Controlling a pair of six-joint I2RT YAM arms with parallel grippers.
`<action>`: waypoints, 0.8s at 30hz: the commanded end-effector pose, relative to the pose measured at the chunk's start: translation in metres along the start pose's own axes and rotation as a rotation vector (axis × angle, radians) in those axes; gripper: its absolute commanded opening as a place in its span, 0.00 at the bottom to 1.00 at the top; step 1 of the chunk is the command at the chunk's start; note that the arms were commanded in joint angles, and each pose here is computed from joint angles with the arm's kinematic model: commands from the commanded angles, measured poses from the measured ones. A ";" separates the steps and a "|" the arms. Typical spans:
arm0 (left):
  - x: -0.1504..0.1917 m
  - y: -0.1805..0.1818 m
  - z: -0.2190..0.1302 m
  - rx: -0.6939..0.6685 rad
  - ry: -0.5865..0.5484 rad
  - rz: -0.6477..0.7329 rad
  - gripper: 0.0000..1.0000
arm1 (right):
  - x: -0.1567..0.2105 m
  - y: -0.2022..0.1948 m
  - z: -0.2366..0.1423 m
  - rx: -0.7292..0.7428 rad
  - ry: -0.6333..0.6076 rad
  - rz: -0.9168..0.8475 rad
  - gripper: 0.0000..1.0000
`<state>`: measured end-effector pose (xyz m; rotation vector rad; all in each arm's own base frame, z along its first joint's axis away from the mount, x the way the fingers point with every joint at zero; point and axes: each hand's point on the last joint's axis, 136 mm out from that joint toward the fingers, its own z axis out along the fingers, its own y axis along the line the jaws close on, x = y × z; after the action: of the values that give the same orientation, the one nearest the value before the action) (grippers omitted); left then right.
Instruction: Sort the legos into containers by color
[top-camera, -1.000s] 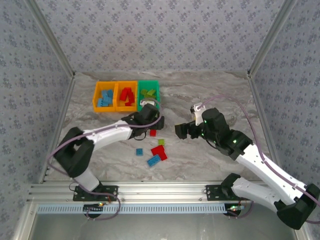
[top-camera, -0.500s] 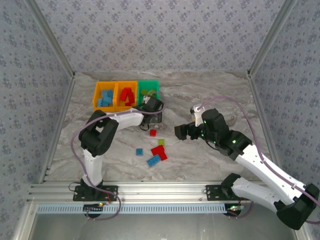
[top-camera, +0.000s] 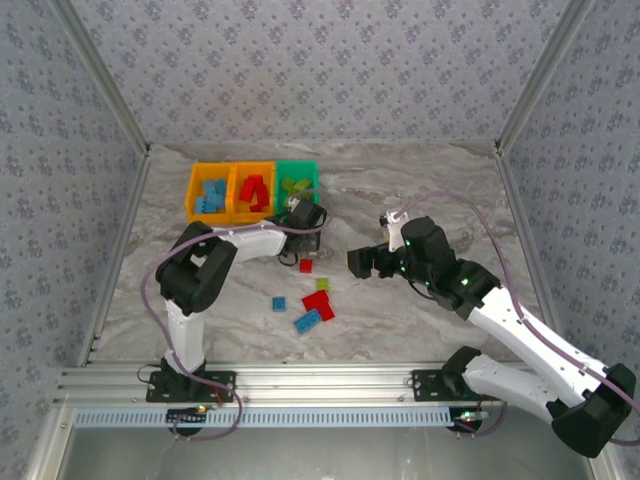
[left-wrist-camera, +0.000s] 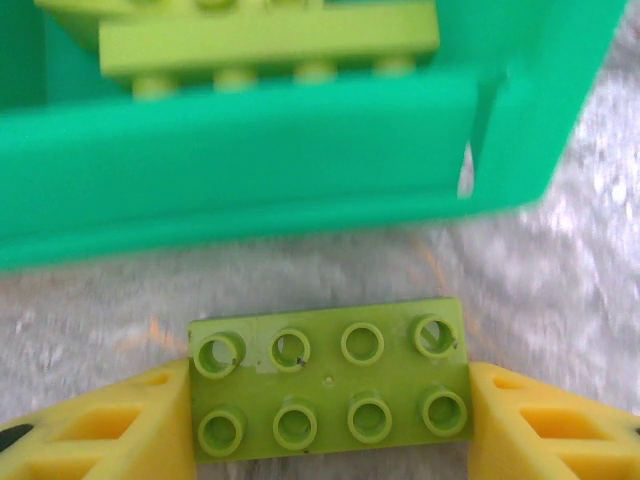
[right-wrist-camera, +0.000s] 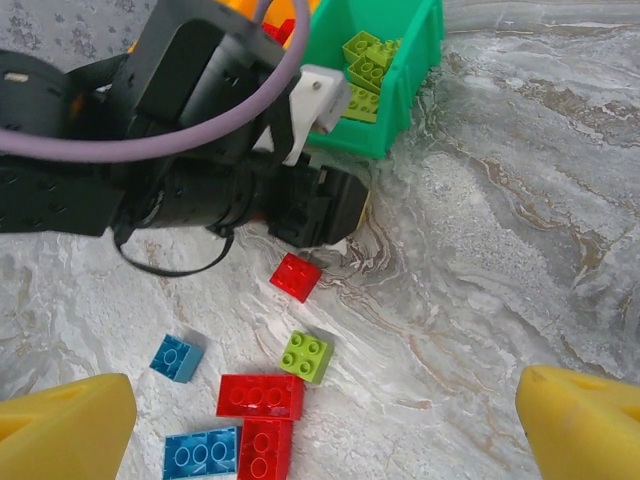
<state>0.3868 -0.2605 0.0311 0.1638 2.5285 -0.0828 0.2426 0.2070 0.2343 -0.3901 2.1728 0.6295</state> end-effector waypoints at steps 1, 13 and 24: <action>-0.016 -0.012 -0.048 0.056 -0.062 0.020 0.51 | -0.002 0.002 0.002 -0.014 -0.010 0.019 1.00; -0.144 0.025 -0.046 -0.058 -0.257 -0.026 0.53 | 0.005 -0.002 0.000 -0.002 0.011 0.051 1.00; -0.192 0.017 -0.051 0.063 -0.282 -0.033 0.76 | 0.015 -0.007 -0.006 0.016 0.028 0.063 1.00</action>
<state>0.5204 -0.2440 0.1431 0.0806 2.2986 -0.1012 0.2351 0.1996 0.2269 -0.3464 2.2058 0.6429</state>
